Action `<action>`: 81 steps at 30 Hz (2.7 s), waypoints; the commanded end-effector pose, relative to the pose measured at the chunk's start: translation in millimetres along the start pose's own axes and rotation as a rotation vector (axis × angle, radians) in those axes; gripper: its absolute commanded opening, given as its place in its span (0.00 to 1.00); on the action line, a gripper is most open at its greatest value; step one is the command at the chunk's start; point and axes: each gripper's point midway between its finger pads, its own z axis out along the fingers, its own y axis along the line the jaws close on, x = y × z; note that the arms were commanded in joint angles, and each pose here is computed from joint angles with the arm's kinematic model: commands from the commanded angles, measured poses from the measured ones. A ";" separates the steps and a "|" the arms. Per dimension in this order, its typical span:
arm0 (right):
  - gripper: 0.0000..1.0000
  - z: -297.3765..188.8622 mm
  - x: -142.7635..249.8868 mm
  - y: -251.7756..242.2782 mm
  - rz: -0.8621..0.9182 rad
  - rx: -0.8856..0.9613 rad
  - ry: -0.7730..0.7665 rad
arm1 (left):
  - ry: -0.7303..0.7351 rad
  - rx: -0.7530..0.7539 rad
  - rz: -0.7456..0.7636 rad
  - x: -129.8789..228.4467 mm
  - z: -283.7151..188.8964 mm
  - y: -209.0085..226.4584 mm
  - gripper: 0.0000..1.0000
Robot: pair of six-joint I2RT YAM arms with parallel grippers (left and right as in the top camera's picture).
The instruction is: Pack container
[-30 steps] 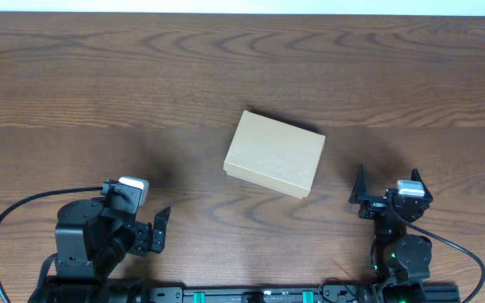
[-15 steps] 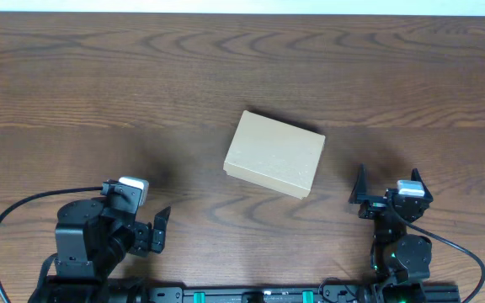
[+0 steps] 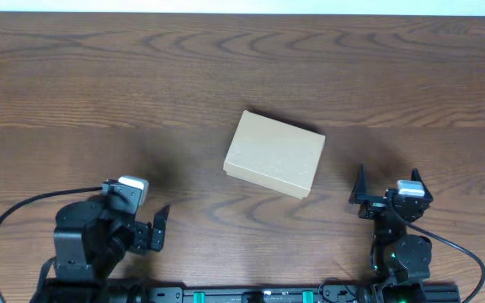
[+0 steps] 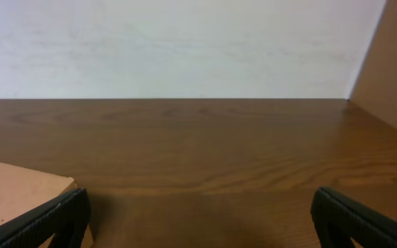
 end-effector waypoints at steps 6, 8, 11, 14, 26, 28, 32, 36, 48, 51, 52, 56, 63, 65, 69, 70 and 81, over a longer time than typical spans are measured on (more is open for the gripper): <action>0.99 -0.2 0.0 -5.3 0.015 0.027 -0.002 | -0.327 -0.177 0.132 -43.1 -7.7 25.1 0.95; 0.99 -0.2 0.0 -5.4 0.015 0.027 -0.002 | -0.366 -0.215 0.132 -42.6 -4.7 31.0 0.95; 0.99 -0.2 0.0 -5.4 0.015 0.027 -0.002 | -0.422 -0.268 0.127 -41.9 -0.1 39.7 0.95; 0.99 -0.2 0.0 -5.4 0.015 0.027 -0.002 | -0.474 -0.314 0.119 -42.0 2.7 47.2 0.95; 0.99 -0.2 0.0 -5.3 0.015 0.027 -0.002 | -0.508 -0.466 -0.010 -31.1 -1.5 75.4 0.96; 0.99 -0.2 0.0 -5.4 0.015 0.027 -0.002 | -0.500 -0.460 -0.028 -25.0 4.5 75.7 0.95; 0.99 -0.2 0.0 -5.4 0.015 0.027 -0.002 | -0.492 -0.437 -0.073 -12.4 18.5 75.1 0.95; 0.99 -0.2 0.0 -5.4 0.015 0.027 -0.002 | -0.528 -0.413 -0.088 -5.7 33.8 73.7 0.95; 0.99 -0.2 0.0 -5.4 0.015 0.027 -0.002 | -0.505 -0.345 -0.117 14.3 57.8 66.0 0.95; 0.99 -0.2 0.0 -5.4 0.015 0.027 -0.002 | -0.505 -0.343 -0.117 14.3 57.9 65.7 0.95; 0.99 -0.2 0.0 -5.4 0.015 0.027 -0.002 | -0.505 -0.336 -0.115 14.2 58.4 64.5 0.96; 0.99 -0.2 0.0 -5.3 0.015 0.027 -0.002 | -0.503 -0.310 -0.109 13.9 60.0 60.2 0.95; 0.99 -0.2 0.0 -5.3 0.015 0.027 -0.002 | -0.504 -0.310 -0.115 14.1 59.7 61.4 0.95; 0.99 -0.2 0.0 -5.4 0.015 0.027 -0.002 | -0.504 -0.311 -0.115 14.1 59.7 61.4 0.95; 0.99 -0.2 0.0 -5.4 0.015 0.027 -0.002 | -0.504 -0.311 -0.115 14.2 59.7 61.5 0.95; 0.99 -0.2 0.0 -5.3 0.015 0.027 -0.002 | -0.504 -0.311 -0.115 14.2 59.7 61.5 0.95; 0.99 -0.2 0.0 -5.4 0.015 0.027 -0.002 | -0.507 -0.314 -0.115 13.5 59.2 61.9 0.95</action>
